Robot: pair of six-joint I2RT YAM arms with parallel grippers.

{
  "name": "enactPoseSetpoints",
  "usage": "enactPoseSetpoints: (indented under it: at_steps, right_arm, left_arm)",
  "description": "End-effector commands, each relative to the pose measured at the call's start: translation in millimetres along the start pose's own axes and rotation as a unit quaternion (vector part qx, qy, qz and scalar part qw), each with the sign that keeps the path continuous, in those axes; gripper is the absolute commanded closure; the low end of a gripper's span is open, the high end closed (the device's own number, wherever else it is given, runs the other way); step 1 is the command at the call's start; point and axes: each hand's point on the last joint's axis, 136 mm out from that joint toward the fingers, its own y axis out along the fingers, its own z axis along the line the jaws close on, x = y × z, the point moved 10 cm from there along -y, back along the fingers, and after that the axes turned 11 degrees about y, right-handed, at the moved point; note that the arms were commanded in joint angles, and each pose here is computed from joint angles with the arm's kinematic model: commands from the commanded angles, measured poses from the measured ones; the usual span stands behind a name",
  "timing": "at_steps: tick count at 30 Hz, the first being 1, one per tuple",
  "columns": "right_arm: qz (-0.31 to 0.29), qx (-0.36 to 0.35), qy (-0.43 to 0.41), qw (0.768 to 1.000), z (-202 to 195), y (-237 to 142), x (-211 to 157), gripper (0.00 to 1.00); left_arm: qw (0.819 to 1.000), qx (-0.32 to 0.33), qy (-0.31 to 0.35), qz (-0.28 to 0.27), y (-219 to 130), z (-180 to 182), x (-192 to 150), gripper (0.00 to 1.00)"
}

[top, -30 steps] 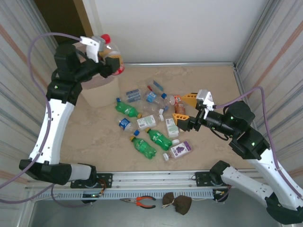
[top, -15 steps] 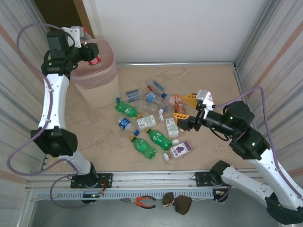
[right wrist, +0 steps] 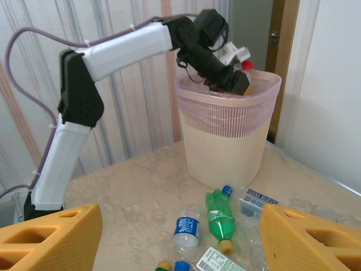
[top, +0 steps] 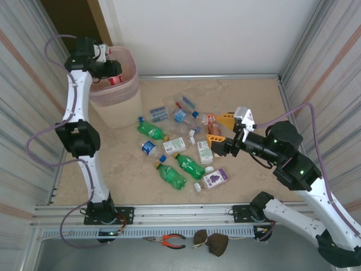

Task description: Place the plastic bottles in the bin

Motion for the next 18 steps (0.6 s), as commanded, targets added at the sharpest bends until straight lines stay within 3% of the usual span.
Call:
enactPoseSetpoints:
  at_steps: [1, 18]
  right_arm:
    - [-0.007, -0.005, 0.01, 1.0, 1.1, -2.5, 0.3, 0.27]
    - [0.005, -0.01, 0.016, 1.0, -1.8, -0.4, -8.4, 0.27]
  left_arm:
    - [0.998, -0.002, -0.032, 0.046, 11.6, 6.0, -12.9, 0.49]
    - [0.979, -0.002, -0.045, 0.201, 103.0, 14.5, -81.8, 0.43]
